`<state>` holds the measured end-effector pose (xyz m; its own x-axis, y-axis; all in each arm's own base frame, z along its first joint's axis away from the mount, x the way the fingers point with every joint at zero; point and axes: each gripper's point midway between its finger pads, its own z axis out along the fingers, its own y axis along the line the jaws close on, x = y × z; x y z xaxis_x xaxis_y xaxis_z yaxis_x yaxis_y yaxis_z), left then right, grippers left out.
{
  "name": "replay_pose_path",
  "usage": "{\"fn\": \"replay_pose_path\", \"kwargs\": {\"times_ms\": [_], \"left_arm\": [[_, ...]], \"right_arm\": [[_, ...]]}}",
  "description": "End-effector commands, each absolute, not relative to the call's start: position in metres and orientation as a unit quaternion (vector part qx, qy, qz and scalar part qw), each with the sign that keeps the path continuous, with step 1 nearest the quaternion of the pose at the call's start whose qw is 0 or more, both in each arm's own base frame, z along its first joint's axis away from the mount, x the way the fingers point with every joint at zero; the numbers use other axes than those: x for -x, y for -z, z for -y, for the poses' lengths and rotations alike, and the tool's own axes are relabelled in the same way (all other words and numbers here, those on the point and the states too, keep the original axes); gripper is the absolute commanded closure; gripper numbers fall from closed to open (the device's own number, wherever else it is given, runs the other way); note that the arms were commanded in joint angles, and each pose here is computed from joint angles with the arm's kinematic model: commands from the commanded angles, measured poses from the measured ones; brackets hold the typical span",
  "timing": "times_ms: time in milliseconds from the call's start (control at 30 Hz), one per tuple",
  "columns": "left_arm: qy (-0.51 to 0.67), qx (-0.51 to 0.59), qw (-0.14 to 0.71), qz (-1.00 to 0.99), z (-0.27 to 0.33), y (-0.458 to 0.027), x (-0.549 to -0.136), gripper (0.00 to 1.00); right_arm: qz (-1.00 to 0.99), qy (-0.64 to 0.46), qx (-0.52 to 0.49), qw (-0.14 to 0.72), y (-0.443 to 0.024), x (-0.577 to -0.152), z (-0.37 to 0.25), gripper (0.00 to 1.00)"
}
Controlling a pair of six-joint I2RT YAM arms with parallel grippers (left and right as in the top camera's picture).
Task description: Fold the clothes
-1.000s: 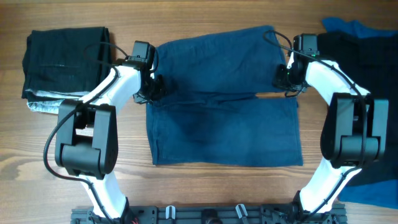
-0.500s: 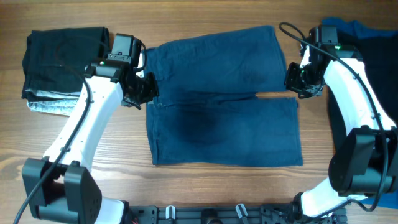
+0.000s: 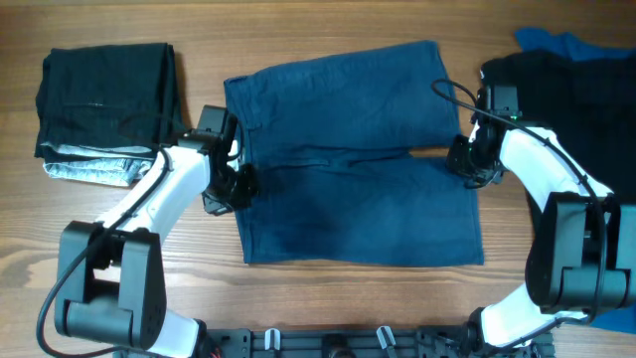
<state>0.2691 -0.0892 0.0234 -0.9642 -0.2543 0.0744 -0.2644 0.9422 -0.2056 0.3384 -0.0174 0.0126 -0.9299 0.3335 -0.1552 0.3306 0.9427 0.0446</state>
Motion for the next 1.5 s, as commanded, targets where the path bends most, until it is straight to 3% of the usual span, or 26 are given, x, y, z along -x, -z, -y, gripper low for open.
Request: {"fn": "replay_pose_path", "kwargs": {"times_ms": [0,200,233,367,467,533,633,733,867,967,1100,1267,1333,1467], "left_arm": [[-0.11,-0.142,0.043,0.983,0.09,-0.014,-0.258,0.95],[-0.104,-0.143,0.059,0.982,0.088,-0.01,-0.248,0.92],[-0.1,-0.145,0.07,0.982,0.087,-0.011,-0.242,0.96],[-0.094,-0.147,0.101,0.98,0.085,-0.014,-0.226,0.96],[-0.13,-0.15,0.126,0.972,0.098,-0.025,-0.215,0.85],[-0.147,-0.154,0.145,0.966,0.103,-0.031,-0.207,0.78],[-0.138,-0.152,0.165,0.965,0.103,-0.034,-0.196,0.78],[-0.127,-0.117,0.172,0.97,0.116,-0.033,-0.186,0.78],[-0.046,-0.114,0.156,0.98,0.113,-0.027,-0.179,0.73],[0.006,-0.142,0.14,0.98,0.111,-0.028,-0.173,0.77],[0.014,-0.137,0.053,0.989,0.113,-0.056,-0.179,0.78],[-0.036,-0.124,-0.087,0.988,0.116,-0.105,-0.199,0.64],[-0.03,-0.127,-0.121,0.984,0.109,-0.115,-0.204,0.53],[-0.026,-0.126,-0.118,0.985,0.108,-0.113,-0.204,0.43]], "right_arm": [[-0.982,0.005,-0.174,0.076,-0.007,-0.335,0.023,0.72],[-0.982,0.009,-0.163,0.095,0.0,-0.34,0.025,0.73],[-0.982,0.008,-0.161,0.101,-0.006,-0.344,0.025,0.73],[-0.973,0.005,-0.168,0.156,-0.06,-0.371,0.028,0.68],[-0.964,-0.003,-0.19,0.188,-0.115,-0.375,0.028,0.62],[-0.959,-0.008,-0.215,0.185,-0.137,-0.357,0.027,0.6],[-0.96,-0.004,-0.243,0.139,-0.146,-0.316,0.025,0.61],[-0.955,0.013,-0.287,0.076,-0.142,-0.274,0.025,0.63],[-0.953,0.015,-0.299,0.043,-0.133,-0.254,0.022,0.62],[-0.954,0.014,-0.299,0.013,-0.118,-0.24,0.019,0.6],[-0.949,0.005,-0.314,-0.033,-0.097,-0.216,0.01,0.57],[-0.925,0.021,-0.373,-0.072,-0.068,-0.19,0.009,0.55],[-0.912,0.024,-0.401,-0.082,-0.047,-0.178,0.009,0.44],[-0.895,0.015,-0.439,-0.082,-0.024,-0.169,0.014,0.44]]}}
